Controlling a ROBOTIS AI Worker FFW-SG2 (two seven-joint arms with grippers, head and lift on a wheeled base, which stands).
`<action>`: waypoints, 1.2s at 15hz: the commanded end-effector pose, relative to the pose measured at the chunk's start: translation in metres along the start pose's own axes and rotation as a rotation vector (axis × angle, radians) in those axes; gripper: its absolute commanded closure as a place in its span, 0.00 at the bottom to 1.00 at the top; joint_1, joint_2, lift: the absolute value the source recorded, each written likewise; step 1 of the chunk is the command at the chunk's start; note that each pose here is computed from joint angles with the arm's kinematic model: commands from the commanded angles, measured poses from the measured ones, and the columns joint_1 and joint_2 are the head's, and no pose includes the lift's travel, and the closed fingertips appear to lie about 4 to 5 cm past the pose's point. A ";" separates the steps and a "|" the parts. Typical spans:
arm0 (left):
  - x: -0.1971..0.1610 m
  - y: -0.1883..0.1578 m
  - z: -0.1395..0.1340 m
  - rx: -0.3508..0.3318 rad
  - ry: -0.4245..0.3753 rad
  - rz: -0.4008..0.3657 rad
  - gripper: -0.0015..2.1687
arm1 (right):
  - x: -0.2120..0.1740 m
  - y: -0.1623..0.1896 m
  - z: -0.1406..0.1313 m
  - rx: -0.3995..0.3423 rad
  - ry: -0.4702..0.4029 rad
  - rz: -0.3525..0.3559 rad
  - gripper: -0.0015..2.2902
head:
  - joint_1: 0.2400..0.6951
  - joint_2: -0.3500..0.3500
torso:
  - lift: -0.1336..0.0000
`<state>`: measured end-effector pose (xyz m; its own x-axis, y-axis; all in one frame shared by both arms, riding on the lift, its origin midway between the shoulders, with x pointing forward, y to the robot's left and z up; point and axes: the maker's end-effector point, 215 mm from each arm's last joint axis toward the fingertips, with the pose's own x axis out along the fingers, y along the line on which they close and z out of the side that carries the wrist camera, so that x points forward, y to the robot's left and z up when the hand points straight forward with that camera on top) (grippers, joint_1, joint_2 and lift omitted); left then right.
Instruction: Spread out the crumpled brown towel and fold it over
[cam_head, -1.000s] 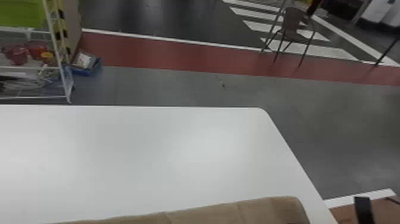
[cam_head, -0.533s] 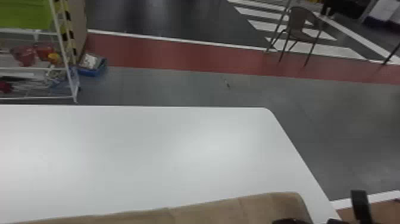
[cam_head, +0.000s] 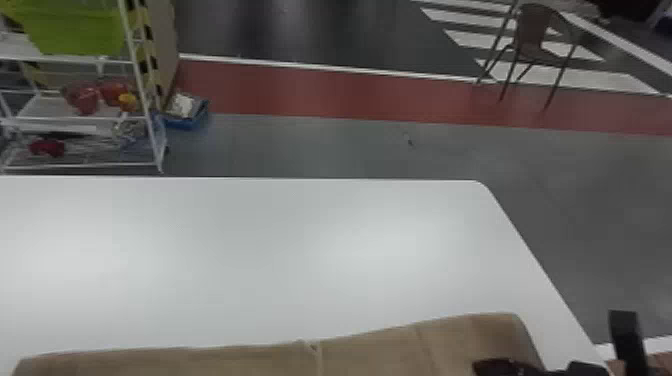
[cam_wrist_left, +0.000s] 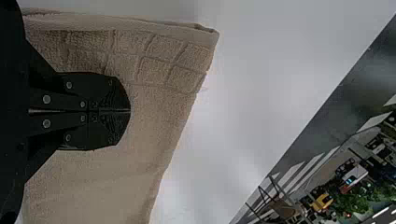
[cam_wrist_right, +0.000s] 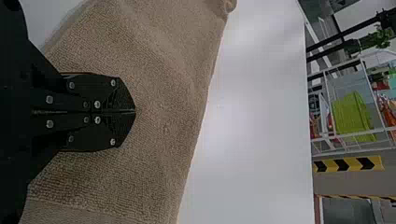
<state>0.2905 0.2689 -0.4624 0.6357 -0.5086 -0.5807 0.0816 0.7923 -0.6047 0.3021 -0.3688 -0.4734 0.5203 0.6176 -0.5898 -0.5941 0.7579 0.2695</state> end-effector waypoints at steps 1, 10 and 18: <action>-0.005 0.007 0.000 -0.014 -0.009 0.010 0.80 | -0.004 -0.003 0.000 0.005 0.000 -0.006 0.70 | 1.00 0.21 | 0.08; -0.020 0.008 0.001 -0.036 -0.028 -0.003 0.80 | -0.026 -0.009 0.000 0.029 -0.034 -0.037 0.69 | 1.00 0.18 | 0.08; -0.039 -0.024 0.019 -0.003 -0.061 -0.059 0.08 | -0.062 0.006 0.053 0.034 -0.227 -0.068 0.01 | 1.00 0.18 | 0.08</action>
<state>0.2756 0.2797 -0.4258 0.6678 -0.5275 -0.5251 0.0949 0.7600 -0.6429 0.2986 -0.3915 -0.4110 0.6583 0.5973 -0.4582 -0.5381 0.7990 0.2685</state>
